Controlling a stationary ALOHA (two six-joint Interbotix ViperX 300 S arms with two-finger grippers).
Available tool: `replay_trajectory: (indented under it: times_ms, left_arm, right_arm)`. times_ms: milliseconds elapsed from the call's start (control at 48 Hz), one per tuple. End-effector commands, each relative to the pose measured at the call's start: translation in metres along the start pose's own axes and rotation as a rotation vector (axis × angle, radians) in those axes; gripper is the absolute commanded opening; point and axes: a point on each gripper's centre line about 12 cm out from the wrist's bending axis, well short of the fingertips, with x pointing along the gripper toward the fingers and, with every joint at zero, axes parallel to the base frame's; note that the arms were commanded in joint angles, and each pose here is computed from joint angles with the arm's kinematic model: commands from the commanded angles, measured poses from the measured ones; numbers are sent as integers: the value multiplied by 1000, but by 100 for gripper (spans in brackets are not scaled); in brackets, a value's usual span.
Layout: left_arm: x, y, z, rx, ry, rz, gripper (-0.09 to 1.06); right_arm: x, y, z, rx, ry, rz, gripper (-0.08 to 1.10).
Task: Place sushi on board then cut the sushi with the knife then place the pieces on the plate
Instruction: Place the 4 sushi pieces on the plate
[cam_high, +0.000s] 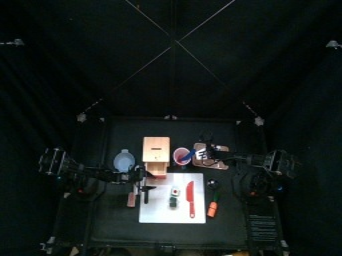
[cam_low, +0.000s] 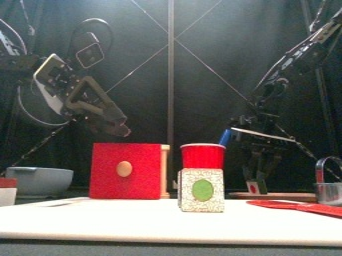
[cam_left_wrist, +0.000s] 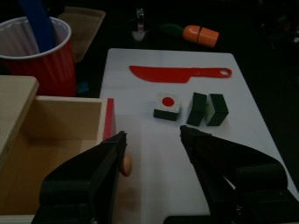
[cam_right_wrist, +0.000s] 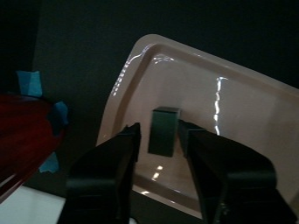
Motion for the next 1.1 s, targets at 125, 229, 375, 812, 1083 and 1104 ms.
replay_trajectory:
  times_ms: [125,229,375,812,1083,1104]
  left_arm:
    - [0,-1,9,-2,-34,-3,88]
    - [1,-1,11,-5,-38,-1,88]
    - [1,-1,13,-4,-44,-3,88]
    - [6,0,26,-7,-78,3,88]
    - [6,0,25,-2,-72,0,88]
    - [5,0,25,-2,-74,0,88]
  right_arm:
    - [-12,-3,5,0,-21,-4,84]
    - [-26,-10,2,0,-27,-24,84]
    - [-53,-6,-22,-34,-13,25,84]
    - [-100,82,-100,-335,54,294,84]
    - [-101,146,-106,-389,46,368,84]
    - [-101,149,-107,-395,45,372,84]
